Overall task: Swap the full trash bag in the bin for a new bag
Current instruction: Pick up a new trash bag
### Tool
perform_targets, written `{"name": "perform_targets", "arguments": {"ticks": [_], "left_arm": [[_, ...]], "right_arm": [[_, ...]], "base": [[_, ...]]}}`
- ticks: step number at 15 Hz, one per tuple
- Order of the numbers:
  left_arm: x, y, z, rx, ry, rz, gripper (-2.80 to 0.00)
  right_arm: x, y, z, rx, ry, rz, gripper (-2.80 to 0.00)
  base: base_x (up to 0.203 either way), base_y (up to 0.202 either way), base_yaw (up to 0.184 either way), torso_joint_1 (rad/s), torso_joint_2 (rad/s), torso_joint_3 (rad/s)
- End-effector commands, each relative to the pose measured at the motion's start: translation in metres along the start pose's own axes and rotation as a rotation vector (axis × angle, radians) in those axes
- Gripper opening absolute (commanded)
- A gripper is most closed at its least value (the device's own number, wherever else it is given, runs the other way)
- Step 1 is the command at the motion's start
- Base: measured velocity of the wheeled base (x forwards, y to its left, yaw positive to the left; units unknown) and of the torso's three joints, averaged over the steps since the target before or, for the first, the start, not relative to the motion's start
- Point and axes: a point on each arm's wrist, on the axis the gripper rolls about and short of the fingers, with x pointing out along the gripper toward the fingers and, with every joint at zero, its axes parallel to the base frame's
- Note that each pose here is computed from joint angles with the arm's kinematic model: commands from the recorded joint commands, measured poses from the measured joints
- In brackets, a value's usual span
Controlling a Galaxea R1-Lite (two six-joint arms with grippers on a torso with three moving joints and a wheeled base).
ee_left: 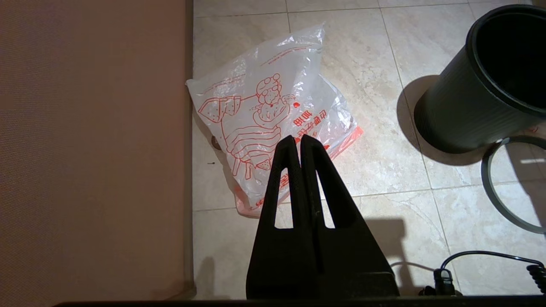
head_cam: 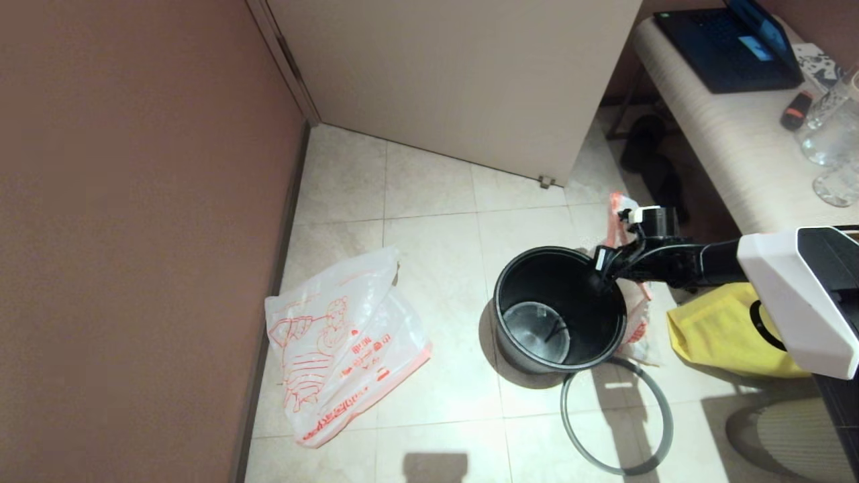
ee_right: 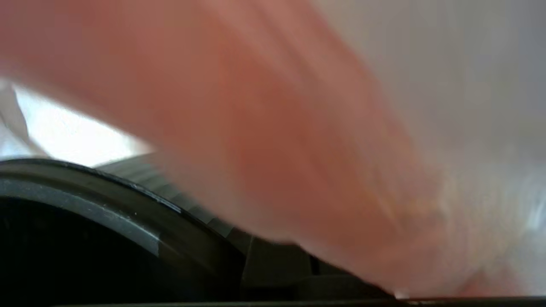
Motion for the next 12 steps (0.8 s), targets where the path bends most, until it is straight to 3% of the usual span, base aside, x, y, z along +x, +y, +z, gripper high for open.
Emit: {"name": "perform_targets", "arguments": {"ticks": [1,4,7,9,12], "left_arm": [[0.0,0.0,0.0,0.0,0.001,0.0,-2.8],[0.0,0.0,0.0,0.0,0.001,0.001,-2.8],[0.0,0.0,0.0,0.0,0.001,0.0,-2.8],[0.0,0.0,0.0,0.0,0.001,0.001,-2.8],[0.0,0.0,0.0,0.0,0.001,0.001,-2.8]], "right_arm": [[-0.014,0.019,-0.007,-0.008,0.07,0.007,-2.8],[-0.024,0.059,-0.037,-0.038,0.157,0.019,-2.8],[-0.051,0.086,-0.023,-0.009,0.12,0.062,-2.8],[-0.077,0.085,-0.003,0.006,0.07,0.067,-2.8],[-0.138,0.064,0.029,0.093,-0.004,0.062,-2.8]], "base": [[0.0,0.0,0.0,0.0,0.0,0.0],[0.0,0.0,0.0,0.0,0.0,0.0],[0.0,0.0,0.0,0.0,0.0,0.0],[0.0,0.0,0.0,0.0,0.0,0.0],[0.0,0.0,0.0,0.0,0.0,0.0]]}}
